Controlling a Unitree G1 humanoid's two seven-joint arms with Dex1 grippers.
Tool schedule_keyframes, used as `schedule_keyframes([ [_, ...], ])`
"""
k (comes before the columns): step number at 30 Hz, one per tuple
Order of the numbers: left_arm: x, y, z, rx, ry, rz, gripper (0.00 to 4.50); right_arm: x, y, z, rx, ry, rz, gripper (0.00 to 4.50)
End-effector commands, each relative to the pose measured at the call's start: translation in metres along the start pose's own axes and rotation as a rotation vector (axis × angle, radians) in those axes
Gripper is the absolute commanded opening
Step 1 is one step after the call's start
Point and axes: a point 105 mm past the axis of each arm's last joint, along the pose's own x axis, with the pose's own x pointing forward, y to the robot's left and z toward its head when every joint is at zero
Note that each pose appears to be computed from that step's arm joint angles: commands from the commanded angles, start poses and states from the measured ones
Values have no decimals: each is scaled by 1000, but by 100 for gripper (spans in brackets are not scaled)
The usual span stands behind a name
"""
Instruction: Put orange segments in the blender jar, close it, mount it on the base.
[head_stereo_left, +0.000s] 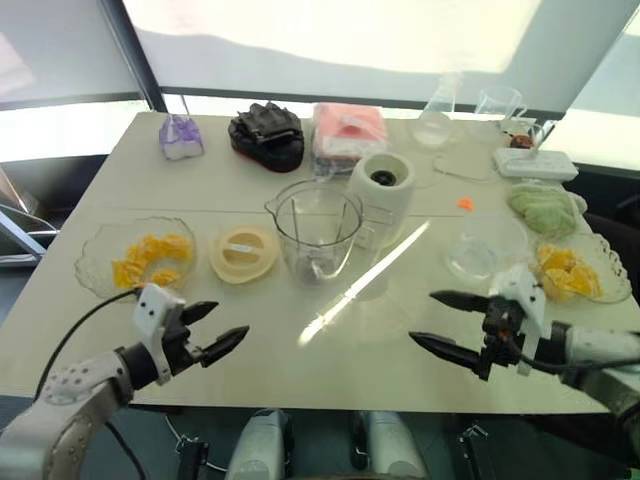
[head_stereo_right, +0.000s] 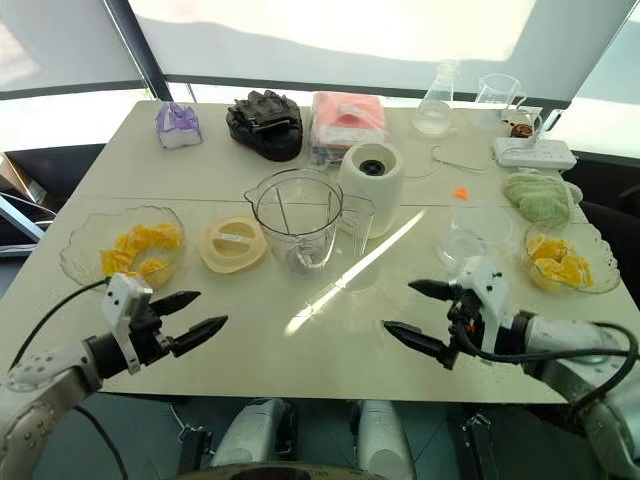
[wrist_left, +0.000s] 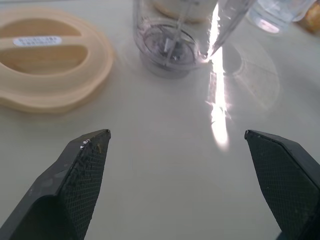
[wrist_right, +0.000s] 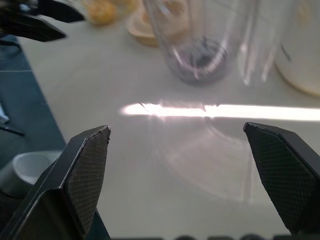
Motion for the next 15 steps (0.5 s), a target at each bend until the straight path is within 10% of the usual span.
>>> schedule_keyframes([
  [1,-6,4,8,17,-8,3,448,4,20,21,-27,-20,123,450],
  [10,-39,76,46,105,11,226,448,13,25,44,-171,3,198,450],
  [15,-53,125,33,145,239,415,448,21,20,55,-224,-22,175,450],
])
